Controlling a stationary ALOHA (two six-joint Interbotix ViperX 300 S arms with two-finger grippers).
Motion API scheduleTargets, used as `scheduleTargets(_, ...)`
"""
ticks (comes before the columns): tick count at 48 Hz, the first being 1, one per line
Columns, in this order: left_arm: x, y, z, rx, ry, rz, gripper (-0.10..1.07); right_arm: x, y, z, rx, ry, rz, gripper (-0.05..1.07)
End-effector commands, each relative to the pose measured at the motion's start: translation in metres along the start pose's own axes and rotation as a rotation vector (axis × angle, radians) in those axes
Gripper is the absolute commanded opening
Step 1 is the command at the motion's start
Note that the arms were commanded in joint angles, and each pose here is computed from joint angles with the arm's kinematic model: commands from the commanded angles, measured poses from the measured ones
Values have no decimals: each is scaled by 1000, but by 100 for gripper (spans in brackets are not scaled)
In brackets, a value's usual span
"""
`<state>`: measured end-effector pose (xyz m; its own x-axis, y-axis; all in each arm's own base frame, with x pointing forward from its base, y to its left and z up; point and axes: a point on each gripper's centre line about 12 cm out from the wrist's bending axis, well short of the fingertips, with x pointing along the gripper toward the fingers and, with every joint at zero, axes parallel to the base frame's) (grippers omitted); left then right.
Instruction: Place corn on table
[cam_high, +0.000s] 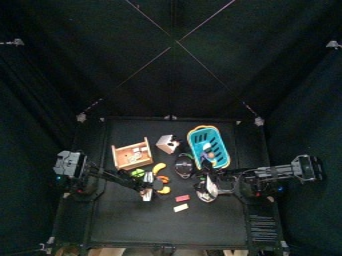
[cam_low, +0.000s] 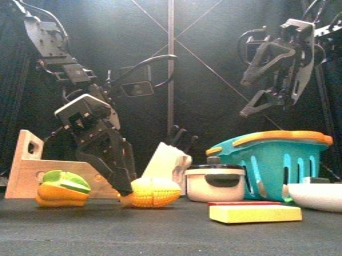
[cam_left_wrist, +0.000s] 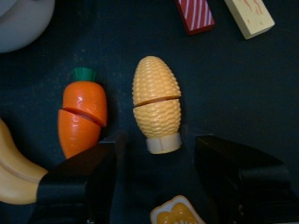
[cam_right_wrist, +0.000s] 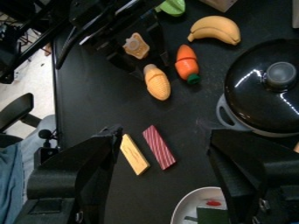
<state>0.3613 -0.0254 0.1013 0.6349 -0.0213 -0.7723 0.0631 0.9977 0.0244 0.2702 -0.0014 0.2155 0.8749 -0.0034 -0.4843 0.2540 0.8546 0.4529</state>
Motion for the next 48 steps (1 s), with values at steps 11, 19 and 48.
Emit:
scheduleTargets(11, -22, 11, 16, -59, -76, 13, 97, -3, 1, 3, -12, -21, 5, 97)
scheduleTargets(19, -31, 12, 14, -62, -89, 14, 96, -5, -1, 6, -16, -30, 1, 97)
scheduleTargets(48, -36, 3, 16, -33, -153, -57, 96, -11, -6, 27, 60, -97, -13, 97)
